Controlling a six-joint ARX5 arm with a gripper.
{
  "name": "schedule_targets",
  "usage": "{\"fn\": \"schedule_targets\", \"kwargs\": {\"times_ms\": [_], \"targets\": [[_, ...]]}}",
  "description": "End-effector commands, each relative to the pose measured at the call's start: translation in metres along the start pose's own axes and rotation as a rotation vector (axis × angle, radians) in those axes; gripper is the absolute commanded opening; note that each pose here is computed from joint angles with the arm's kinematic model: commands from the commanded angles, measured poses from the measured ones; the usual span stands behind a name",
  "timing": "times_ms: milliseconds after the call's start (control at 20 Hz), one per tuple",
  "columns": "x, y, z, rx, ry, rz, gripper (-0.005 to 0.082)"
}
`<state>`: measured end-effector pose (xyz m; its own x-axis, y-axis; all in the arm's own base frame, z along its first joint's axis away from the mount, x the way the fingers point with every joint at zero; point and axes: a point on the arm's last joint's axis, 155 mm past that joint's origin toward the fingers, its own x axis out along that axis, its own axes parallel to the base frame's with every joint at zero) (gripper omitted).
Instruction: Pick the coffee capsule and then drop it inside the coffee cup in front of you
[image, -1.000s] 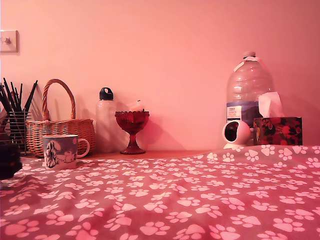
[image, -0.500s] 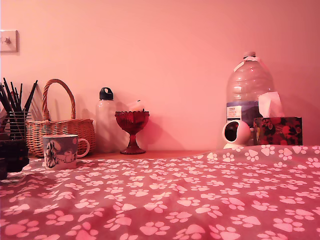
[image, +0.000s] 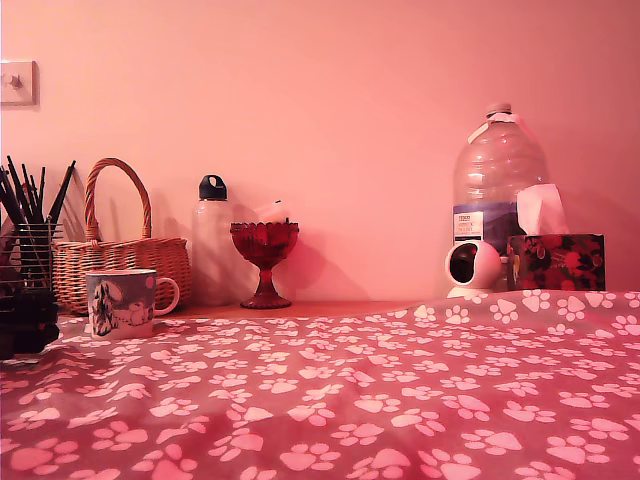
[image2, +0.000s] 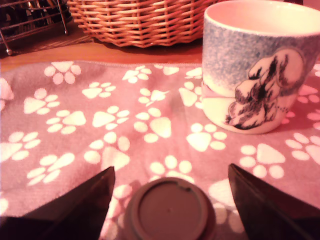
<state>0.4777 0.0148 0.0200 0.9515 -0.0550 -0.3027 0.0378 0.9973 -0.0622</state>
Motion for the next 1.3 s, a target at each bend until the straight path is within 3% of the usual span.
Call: {"fn": "schedule_targets", "kwargs": {"times_ms": [0,100,300,400,700,1250], "targets": [[0.001,0.0,-0.008,0.001,0.017,-0.007,0.065],[0.001,-0.001,-0.008,0.001,0.017,-0.016,0.0575],[0.001,-0.003,-0.008,0.0,0.018,-0.024,0.0235],[0.001,-0.004,-0.009,0.0,0.02,-0.029,0.0141],[-0.001,-0.015,-0.007,-0.002,0.028,-0.091,0.0139],[-0.024,-0.041,0.029,-0.007,0.079,-0.184,0.014]]}}
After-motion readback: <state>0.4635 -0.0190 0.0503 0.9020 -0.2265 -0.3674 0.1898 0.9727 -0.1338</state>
